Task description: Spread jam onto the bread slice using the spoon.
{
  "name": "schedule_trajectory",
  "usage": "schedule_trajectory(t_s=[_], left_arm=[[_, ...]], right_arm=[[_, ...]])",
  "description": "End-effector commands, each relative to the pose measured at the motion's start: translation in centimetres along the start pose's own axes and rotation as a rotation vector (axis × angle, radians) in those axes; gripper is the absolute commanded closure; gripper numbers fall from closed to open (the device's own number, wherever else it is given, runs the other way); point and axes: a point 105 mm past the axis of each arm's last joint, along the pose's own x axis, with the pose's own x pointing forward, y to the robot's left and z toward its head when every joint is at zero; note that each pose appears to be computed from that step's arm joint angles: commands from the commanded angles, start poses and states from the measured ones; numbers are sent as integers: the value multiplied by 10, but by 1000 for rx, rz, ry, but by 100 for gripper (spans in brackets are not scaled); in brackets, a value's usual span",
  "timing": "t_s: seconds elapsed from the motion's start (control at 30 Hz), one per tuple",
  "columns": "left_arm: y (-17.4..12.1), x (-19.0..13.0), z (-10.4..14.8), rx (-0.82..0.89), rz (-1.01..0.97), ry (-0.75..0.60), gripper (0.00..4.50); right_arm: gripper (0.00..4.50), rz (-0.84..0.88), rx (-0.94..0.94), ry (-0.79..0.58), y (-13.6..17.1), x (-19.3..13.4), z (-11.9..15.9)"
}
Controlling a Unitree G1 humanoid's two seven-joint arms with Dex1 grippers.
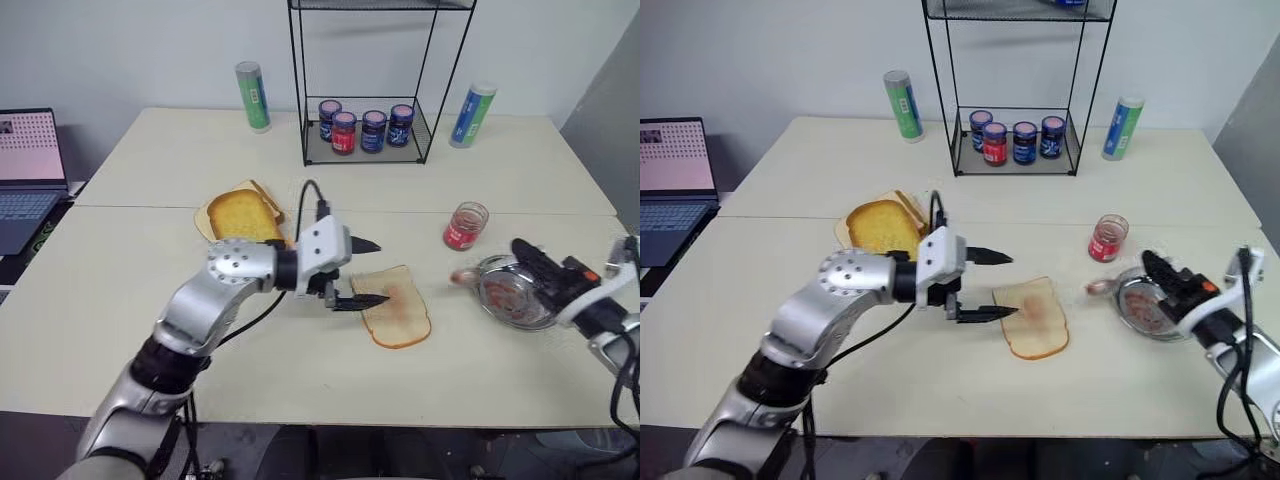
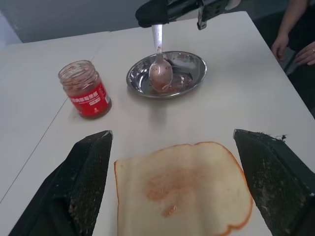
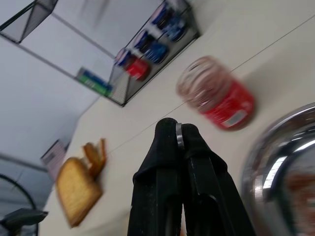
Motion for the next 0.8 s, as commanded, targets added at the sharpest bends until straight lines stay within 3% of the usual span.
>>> schedule_trajectory(t_s=[0.03, 0.33, 0.67, 0.7, 0.8], left_arm=[[5, 16, 6, 59, -23, -25, 39], [9, 28, 8, 65, -7, -52, 39], [0, 18, 3, 32, 15, -38, 39], [0, 17, 3, 27, 19, -37, 39], [-1, 16, 3, 21, 23, -35, 39]], right_arm=[[449, -107, -56, -85, -38, -6, 27], [449, -223, -30, -75, -108, 7, 32], [449, -206, 78, -43, -135, 10, 22], [404, -205, 81, -43, -135, 10, 21], [344, -197, 90, -43, -136, 11, 21]])
